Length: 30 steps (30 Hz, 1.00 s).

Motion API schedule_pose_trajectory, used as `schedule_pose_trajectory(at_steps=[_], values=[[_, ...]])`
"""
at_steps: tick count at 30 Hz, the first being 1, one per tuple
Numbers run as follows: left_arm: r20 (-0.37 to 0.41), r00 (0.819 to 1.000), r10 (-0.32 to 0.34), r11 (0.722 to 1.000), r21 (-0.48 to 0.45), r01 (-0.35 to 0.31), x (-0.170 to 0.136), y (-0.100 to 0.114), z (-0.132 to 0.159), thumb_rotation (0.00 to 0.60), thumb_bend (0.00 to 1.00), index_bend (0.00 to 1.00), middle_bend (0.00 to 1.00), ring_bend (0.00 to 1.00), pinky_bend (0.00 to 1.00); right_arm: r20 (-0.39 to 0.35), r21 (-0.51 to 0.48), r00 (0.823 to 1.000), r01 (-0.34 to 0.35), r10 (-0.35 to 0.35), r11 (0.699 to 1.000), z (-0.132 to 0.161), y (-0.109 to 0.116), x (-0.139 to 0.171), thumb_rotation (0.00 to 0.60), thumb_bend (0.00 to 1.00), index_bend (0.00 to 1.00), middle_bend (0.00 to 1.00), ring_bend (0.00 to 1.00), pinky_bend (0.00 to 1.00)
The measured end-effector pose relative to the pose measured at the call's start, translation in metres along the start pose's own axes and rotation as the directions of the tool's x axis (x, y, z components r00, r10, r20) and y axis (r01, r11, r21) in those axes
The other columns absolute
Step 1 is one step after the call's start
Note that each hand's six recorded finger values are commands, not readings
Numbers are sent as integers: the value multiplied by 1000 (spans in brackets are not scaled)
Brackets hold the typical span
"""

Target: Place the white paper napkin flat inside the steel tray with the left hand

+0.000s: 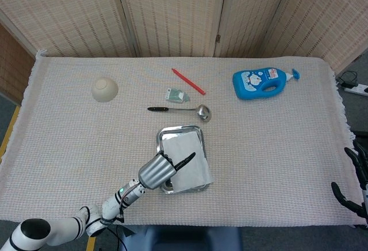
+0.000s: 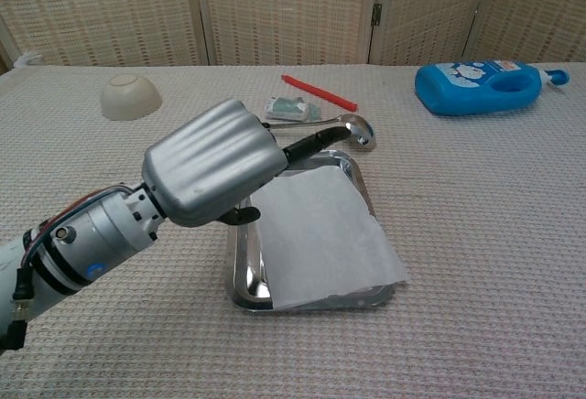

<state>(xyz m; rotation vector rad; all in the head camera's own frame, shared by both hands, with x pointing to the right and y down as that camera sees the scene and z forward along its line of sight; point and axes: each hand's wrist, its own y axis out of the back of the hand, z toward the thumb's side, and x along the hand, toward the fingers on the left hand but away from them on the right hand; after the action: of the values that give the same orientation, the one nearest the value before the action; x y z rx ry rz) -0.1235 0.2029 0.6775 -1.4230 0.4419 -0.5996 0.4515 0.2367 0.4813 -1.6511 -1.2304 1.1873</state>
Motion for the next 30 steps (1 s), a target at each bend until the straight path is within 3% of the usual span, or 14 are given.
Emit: schedule_pose_trajectory(at_steps=[4, 8, 11, 13, 19, 25, 30], values=[[-43, 998, -39, 987, -156, 32, -9, 8, 0, 600, 634, 167, 1000, 1000, 1000, -3, -1, 1000, -6, 6, 1000, 1, -2, -1, 600, 426, 0, 0, 0, 0], [-45, 993, -108, 943, -322, 88, -18, 19, 3, 600, 804, 200, 1000, 1000, 1000, -6, 2, 1000, -11, 11, 1000, 3, -4, 0, 600, 427, 0, 0, 0, 0], [4, 984, -178, 895, -414, 164, -29, 24, 5, 600, 926, 271, 1000, 1000, 1000, -6, 5, 1000, -11, 11, 1000, 4, -5, 0, 600, 427, 0, 0, 0, 0], [48, 977, -206, 883, -420, 207, -36, 25, 5, 600, 962, 300, 1000, 1000, 1000, -5, 6, 1000, -10, 10, 1000, 4, -6, 0, 600, 426, 0, 0, 0, 0], [103, 967, -234, 901, -350, 255, -44, 14, 8, 600, 999, 259, 1000, 1000, 1000, 0, 4, 1000, -5, 5, 1000, 2, -5, -1, 600, 426, 0, 0, 0, 0], [175, 943, -282, 886, -330, 326, -43, 5, 34, 600, 1000, 256, 1000, 1000, 1000, 3, 3, 1000, -2, 2, 1000, 1, -5, -2, 600, 427, 0, 0, 0, 0], [196, 937, -289, 897, -288, 336, -40, -6, 47, 600, 1000, 254, 1000, 1000, 1000, 8, 2, 1000, 1, -2, 1000, 0, -5, -2, 600, 427, 0, 0, 0, 0]])
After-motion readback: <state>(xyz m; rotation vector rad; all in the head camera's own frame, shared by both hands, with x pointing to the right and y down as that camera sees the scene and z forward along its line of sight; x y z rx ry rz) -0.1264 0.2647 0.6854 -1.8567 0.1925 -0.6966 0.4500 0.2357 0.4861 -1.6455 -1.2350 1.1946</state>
